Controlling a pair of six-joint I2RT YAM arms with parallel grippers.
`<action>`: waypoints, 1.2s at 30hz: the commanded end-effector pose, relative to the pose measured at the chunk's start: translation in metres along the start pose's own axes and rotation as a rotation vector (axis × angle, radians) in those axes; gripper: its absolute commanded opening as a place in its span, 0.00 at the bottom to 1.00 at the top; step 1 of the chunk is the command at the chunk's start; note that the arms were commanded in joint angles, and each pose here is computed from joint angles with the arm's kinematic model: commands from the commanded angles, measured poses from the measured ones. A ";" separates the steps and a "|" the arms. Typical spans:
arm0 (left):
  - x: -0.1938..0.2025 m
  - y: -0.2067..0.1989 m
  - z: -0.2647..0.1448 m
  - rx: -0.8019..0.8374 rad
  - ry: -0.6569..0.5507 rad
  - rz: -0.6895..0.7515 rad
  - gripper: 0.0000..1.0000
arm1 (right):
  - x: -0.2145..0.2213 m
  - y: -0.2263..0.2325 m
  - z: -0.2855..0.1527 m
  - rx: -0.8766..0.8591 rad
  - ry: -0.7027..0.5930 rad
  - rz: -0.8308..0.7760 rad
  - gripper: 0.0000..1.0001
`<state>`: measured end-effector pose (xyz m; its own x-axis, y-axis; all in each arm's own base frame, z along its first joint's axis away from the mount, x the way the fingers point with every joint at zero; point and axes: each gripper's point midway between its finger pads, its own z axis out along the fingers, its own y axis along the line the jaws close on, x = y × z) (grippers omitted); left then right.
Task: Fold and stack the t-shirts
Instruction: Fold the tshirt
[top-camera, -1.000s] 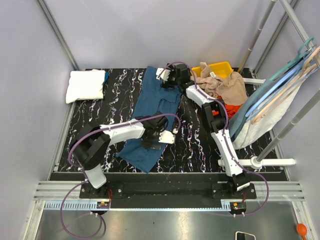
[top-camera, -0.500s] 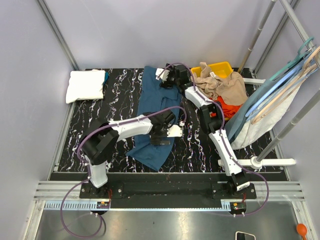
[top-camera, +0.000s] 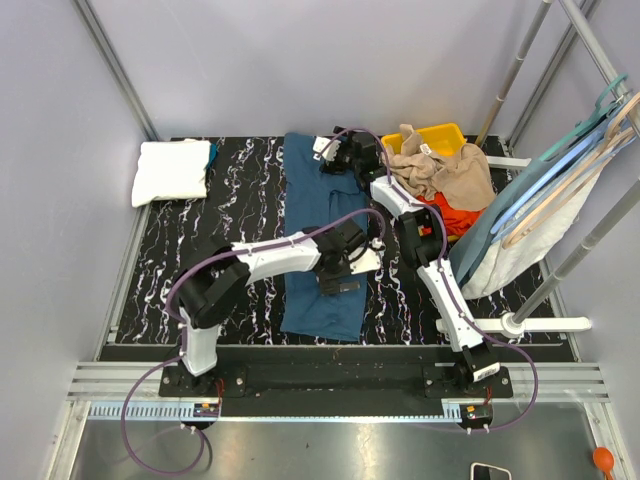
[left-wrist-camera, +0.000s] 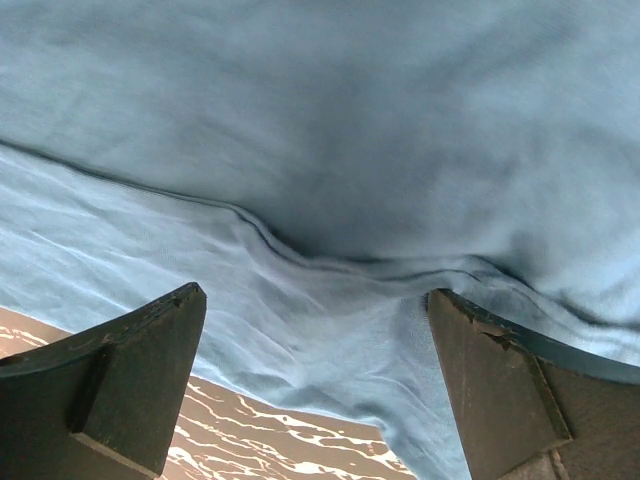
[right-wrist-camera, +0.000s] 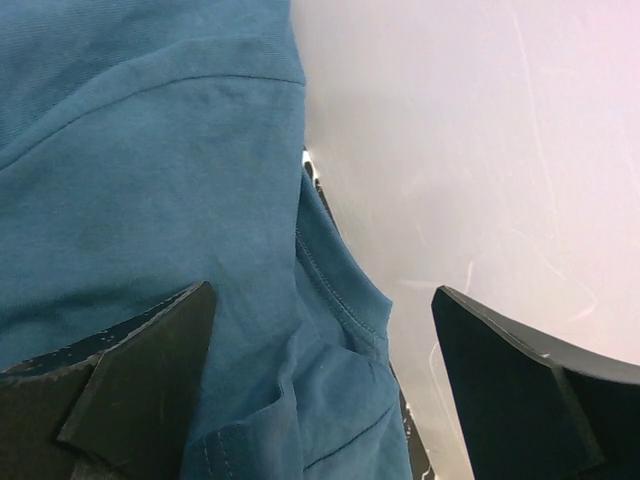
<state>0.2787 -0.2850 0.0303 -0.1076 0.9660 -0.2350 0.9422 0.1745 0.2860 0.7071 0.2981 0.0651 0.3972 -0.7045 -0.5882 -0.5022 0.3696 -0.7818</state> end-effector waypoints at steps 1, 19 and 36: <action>-0.015 -0.007 -0.020 -0.021 -0.052 -0.012 0.99 | -0.017 -0.036 -0.002 0.092 -0.055 -0.023 1.00; -0.029 0.049 -0.126 -0.380 -0.258 -0.071 0.99 | -0.093 -0.109 -0.061 0.189 -0.072 0.087 1.00; 0.077 0.155 -0.210 -0.687 -0.347 -0.478 0.99 | -0.108 0.024 -0.257 -0.160 0.399 0.258 1.00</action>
<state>0.3272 -0.1786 0.2288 -0.1979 0.7646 -0.6133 0.5309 0.6096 0.5886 0.5227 0.2282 0.1930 0.0855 -0.7279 -0.6803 -0.5888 0.5139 -0.6238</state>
